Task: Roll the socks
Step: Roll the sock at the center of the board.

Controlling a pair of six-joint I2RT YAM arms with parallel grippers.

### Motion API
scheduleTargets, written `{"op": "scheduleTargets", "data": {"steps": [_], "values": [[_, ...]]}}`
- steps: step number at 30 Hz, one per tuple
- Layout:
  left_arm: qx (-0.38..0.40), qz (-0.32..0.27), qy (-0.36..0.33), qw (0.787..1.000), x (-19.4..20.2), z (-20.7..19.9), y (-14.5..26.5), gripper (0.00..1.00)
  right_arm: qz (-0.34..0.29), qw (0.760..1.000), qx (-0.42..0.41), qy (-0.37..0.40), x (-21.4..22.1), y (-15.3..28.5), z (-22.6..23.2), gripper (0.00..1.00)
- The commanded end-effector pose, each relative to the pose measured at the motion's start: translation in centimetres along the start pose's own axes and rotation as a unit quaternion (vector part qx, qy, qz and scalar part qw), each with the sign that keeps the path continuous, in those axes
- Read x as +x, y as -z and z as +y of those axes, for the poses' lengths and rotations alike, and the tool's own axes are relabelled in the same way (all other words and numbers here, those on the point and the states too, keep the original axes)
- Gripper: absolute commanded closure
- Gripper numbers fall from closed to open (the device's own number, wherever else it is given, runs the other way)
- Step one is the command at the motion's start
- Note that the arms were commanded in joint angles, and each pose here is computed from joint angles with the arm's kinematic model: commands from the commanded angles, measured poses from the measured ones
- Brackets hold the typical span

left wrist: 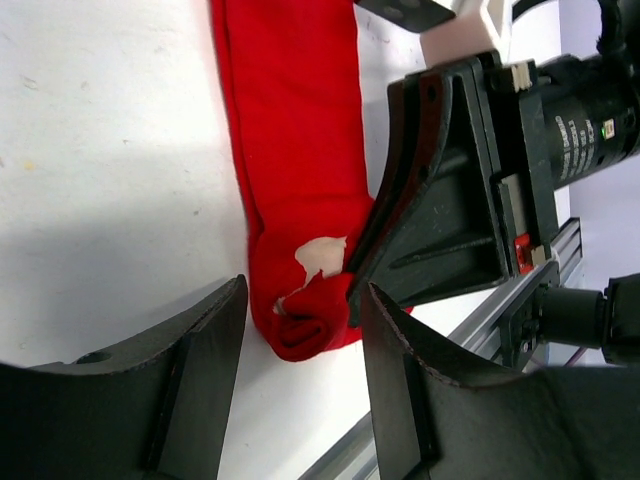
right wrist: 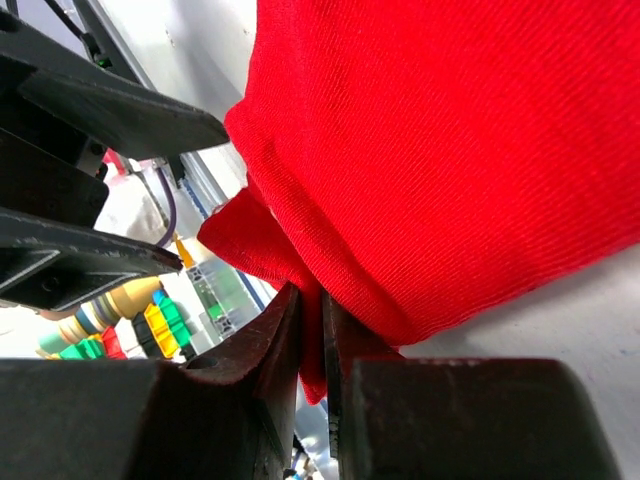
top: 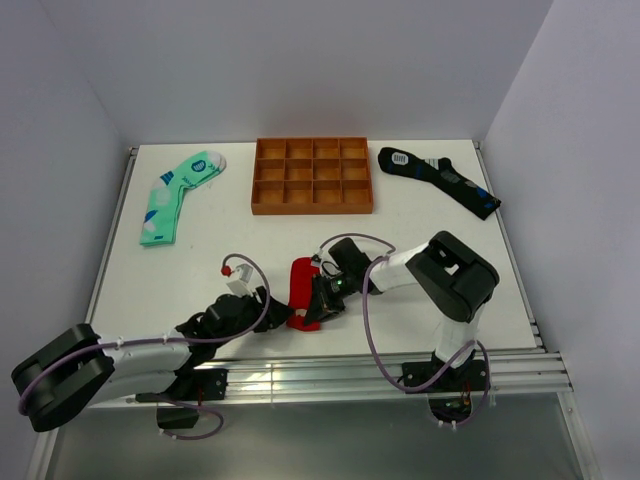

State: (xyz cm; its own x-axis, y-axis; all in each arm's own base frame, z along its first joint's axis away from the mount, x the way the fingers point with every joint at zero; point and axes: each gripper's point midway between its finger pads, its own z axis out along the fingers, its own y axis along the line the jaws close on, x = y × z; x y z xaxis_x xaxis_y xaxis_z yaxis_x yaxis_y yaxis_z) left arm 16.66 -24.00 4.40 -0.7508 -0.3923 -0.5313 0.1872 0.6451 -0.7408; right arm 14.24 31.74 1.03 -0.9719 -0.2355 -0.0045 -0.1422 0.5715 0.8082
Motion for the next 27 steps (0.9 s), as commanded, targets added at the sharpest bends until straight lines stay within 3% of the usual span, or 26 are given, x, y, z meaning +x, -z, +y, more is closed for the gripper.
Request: {"op": "scheduleTargets", "data": {"steps": [1,27], "values": [[-0.045,0.026,-0.012,0.999,3.4,5.4,1.9,0.46,-0.008,0.986,0.161,-0.041,1.4,0.3,-8.5,0.82],[-0.087,0.068,-0.036,0.993,5.4,6.3,1.1,0.57,-0.006,0.987,0.156,-0.046,1.2,0.1,-8.9,0.83]]}}
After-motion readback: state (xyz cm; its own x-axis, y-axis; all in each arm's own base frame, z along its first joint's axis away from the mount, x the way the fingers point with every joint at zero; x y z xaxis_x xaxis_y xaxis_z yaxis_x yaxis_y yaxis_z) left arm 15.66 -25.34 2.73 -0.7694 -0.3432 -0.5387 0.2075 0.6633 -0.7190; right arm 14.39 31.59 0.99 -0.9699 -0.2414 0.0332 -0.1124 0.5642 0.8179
